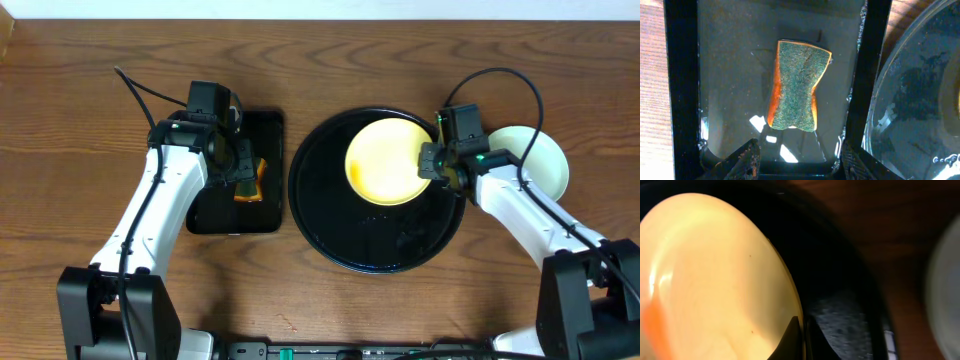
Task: Clean dirty plates on tray and stack at the side
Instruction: 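Grip the yellow plate rim with right gripper and lift it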
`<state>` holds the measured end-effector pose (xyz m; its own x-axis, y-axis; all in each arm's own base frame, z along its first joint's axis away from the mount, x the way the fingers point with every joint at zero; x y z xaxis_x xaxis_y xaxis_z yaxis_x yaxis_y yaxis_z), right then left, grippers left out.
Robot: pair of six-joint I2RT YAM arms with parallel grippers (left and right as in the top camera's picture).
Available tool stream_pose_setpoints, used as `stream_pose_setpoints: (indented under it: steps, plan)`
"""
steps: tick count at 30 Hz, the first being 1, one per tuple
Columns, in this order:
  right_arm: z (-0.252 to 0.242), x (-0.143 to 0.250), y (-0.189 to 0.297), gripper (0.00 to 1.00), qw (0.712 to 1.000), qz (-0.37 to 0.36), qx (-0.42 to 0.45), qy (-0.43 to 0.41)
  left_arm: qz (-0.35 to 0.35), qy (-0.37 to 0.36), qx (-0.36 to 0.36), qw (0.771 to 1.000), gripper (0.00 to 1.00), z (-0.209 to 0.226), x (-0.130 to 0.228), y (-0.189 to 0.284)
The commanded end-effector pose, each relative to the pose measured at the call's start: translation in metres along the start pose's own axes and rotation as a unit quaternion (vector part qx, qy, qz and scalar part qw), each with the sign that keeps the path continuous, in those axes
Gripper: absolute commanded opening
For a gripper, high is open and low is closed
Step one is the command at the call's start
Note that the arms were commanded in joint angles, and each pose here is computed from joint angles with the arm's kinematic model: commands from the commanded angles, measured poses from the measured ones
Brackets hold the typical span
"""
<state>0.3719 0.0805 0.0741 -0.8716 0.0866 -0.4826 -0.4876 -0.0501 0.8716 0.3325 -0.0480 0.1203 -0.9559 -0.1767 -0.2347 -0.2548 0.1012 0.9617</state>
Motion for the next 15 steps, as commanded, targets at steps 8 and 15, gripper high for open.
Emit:
stream_pose_setpoints:
  steps: [8, 15]
  plan:
    - [-0.027, -0.032, 0.053, 0.01, 0.994, -0.079, 0.056, 0.056, 0.002, 0.002, -0.005, 1.000, 0.54, 0.002, 0.001, -0.002]
    - [-0.029, -0.043, 0.086, 0.01, 0.984, -0.120, 0.071, 0.106, 0.000, 0.002, -0.004, 1.000, 0.54, 0.001, 0.000, -0.002]
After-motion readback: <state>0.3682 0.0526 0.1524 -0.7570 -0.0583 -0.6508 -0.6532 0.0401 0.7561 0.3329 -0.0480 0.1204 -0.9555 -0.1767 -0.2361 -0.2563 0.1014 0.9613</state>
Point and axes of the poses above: each gripper's point midway between its finger pads, its own y axis back along the fingers, its own z axis along the line the jaws close on, x = y × z, the point moved 2 cm from there along y, back along the fingers, and after that the axes turned 2 degrees about y, right-handed, at the moved point
